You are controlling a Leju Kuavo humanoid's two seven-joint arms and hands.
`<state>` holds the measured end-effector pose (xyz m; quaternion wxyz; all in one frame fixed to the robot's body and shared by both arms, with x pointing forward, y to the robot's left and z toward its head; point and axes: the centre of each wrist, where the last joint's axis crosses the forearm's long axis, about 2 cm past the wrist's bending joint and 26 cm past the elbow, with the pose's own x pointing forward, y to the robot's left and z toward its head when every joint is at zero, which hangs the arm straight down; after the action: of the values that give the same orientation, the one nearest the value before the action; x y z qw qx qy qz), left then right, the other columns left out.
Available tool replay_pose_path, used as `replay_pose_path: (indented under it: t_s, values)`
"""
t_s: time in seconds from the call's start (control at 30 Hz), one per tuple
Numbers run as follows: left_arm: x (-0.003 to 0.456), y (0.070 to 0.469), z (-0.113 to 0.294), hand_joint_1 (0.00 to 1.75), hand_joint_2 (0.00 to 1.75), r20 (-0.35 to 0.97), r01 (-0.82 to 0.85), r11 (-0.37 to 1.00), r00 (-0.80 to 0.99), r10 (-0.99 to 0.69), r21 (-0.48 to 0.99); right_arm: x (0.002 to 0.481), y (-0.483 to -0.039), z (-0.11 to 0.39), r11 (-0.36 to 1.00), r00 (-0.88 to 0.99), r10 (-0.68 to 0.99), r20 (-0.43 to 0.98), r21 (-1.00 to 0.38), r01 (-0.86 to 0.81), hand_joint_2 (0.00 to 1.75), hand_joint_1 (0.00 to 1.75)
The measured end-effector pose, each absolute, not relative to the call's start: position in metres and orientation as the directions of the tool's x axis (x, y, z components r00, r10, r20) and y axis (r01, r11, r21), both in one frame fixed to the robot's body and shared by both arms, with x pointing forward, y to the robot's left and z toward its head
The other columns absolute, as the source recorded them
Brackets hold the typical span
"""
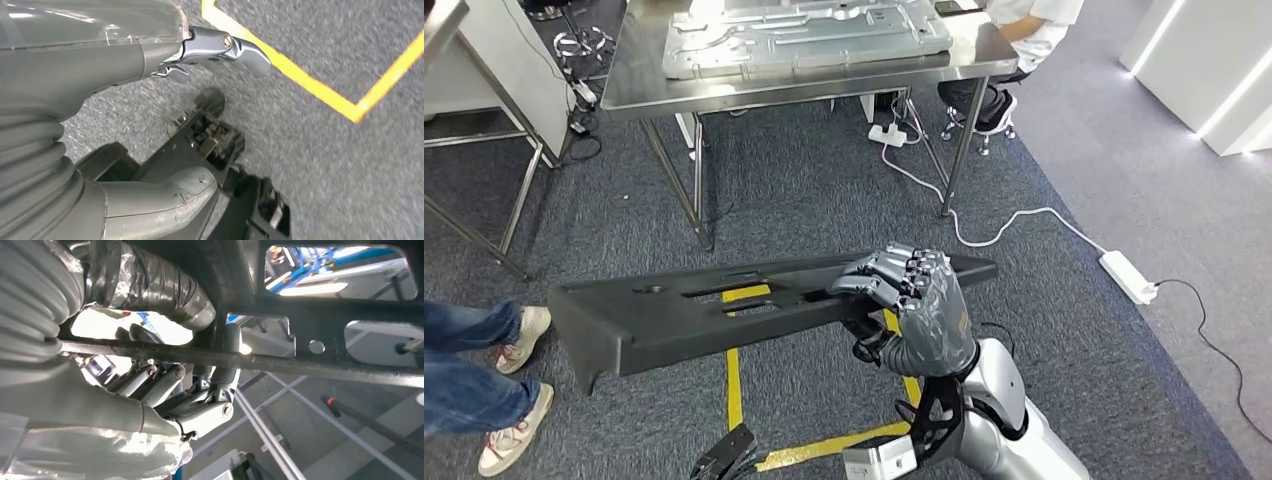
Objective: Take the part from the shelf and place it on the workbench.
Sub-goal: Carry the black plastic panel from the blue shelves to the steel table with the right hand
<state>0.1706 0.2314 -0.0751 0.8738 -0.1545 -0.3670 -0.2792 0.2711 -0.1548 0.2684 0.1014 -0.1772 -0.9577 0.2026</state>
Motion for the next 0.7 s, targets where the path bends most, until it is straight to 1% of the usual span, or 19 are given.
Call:
replay_pose_path:
  t_s: [0.7]
  values:
    - [0.1662, 0.2309, -0.0766, 0.00, 1.75, 0.729, 0.616, 0.783, 0.574, -0.372, -0.085, 0.2662, -0.1532, 0.2639, 0.849, -0.916, 0.382, 0.123, -0.438, 0.296, 1.75, 1.75]
